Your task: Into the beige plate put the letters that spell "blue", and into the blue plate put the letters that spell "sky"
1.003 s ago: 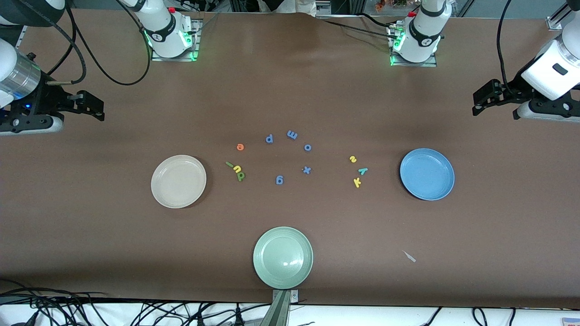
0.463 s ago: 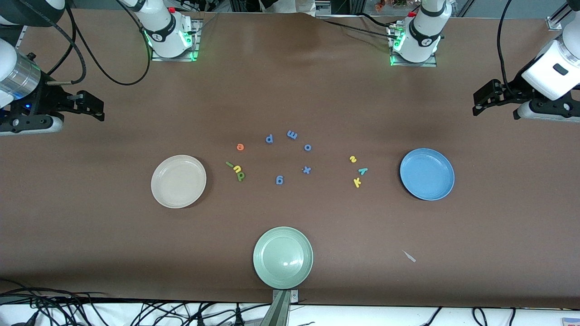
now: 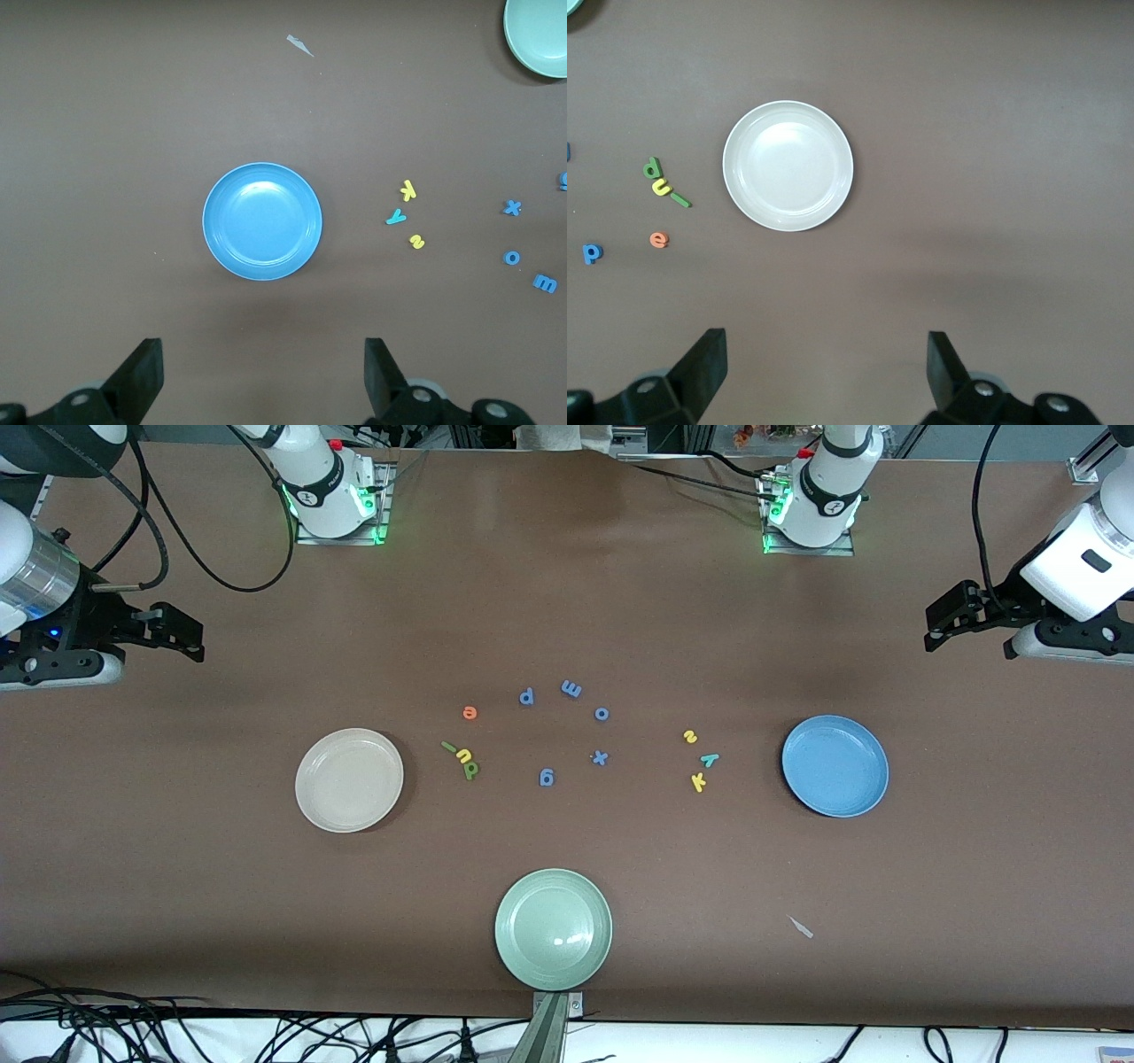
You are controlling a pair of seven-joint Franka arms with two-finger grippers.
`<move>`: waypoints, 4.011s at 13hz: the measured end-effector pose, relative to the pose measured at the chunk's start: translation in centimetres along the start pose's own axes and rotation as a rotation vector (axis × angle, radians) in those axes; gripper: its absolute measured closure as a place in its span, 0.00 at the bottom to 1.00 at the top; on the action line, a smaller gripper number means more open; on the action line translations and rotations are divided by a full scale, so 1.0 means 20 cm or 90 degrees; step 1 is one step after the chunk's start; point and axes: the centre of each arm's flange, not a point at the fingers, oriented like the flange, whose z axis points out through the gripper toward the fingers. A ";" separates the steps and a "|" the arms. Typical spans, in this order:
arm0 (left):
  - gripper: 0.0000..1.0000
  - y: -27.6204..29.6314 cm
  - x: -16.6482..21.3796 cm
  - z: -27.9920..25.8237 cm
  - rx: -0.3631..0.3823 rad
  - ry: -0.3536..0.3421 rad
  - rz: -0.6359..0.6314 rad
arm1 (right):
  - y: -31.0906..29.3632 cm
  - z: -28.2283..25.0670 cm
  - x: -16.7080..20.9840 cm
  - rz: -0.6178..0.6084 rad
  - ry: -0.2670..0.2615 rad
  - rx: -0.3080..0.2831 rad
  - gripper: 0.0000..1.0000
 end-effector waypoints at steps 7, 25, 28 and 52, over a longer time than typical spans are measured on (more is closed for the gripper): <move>0.00 0.00 0.00 0.00 0.000 0.000 -0.001 | 0.00 0.00 0.00 0.000 0.000 0.000 0.00; 0.00 0.10 0.15 0.47 -0.017 -0.130 0.027 | -0.02 -0.01 0.00 -0.003 0.005 0.004 0.00; 0.00 0.22 0.27 0.76 -0.024 -0.152 0.009 | -0.01 -0.01 0.00 -0.002 0.006 0.004 0.00; 0.53 1.14 0.48 2.24 0.028 -0.153 -0.203 | -0.71 0.58 0.25 -0.012 -0.011 0.053 0.00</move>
